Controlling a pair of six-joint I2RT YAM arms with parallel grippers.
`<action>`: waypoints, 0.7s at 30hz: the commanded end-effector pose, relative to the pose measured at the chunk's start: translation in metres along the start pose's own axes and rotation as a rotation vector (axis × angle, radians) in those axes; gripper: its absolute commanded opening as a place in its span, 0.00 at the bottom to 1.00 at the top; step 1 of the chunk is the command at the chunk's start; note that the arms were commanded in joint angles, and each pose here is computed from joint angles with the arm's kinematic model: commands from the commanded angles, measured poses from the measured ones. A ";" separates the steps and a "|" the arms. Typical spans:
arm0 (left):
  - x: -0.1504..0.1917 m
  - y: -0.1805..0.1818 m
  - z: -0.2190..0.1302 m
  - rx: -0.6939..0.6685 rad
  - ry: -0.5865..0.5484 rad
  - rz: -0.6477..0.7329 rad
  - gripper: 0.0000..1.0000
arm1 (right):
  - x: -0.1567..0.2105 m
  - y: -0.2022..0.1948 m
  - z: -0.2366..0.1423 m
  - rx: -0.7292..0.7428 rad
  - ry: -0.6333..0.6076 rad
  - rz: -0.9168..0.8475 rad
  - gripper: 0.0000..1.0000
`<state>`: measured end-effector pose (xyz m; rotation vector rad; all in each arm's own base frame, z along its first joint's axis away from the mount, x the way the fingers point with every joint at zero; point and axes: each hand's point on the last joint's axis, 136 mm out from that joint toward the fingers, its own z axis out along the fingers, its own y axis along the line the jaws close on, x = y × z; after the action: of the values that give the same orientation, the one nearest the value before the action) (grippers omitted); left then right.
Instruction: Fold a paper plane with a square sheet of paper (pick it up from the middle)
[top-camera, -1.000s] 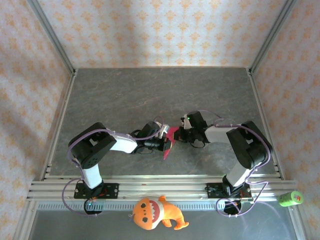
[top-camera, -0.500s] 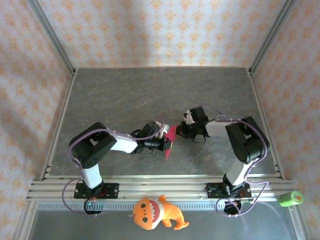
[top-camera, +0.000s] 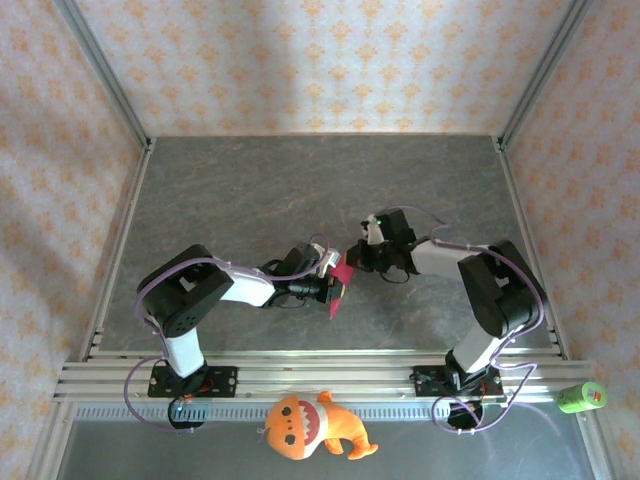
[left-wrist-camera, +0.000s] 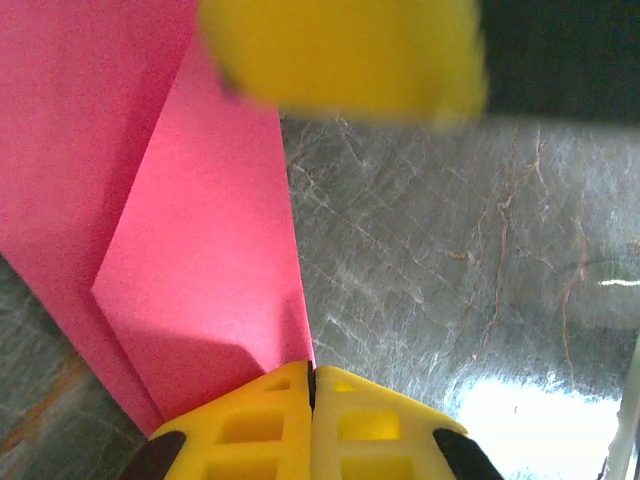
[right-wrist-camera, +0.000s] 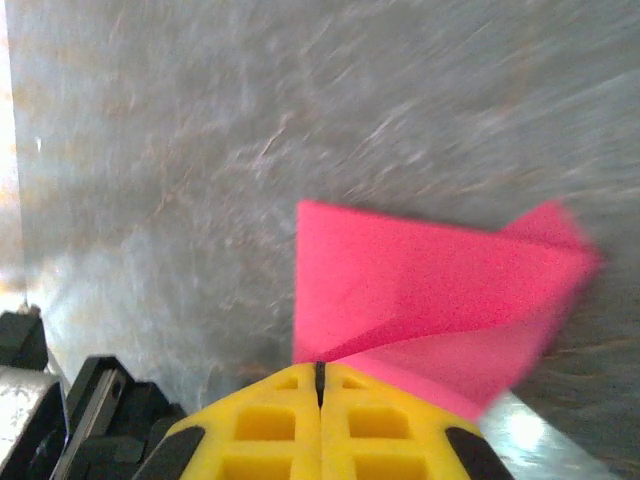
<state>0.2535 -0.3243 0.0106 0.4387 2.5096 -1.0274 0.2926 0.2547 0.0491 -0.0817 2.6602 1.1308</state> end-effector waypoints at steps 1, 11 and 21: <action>0.109 0.083 -0.010 -0.288 0.334 -0.123 0.00 | 0.007 -0.012 0.009 0.046 0.024 0.000 0.03; 0.103 0.074 -0.010 -0.251 0.309 -0.132 0.00 | -0.037 -0.073 0.003 0.157 -0.082 0.141 0.02; 0.107 0.074 -0.012 -0.240 0.316 -0.121 0.00 | -0.070 -0.081 -0.012 0.152 -0.188 0.176 0.02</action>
<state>0.2527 -0.3248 0.0140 0.4547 2.4884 -1.0501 0.3370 0.2183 0.0215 0.1683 2.6863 1.1309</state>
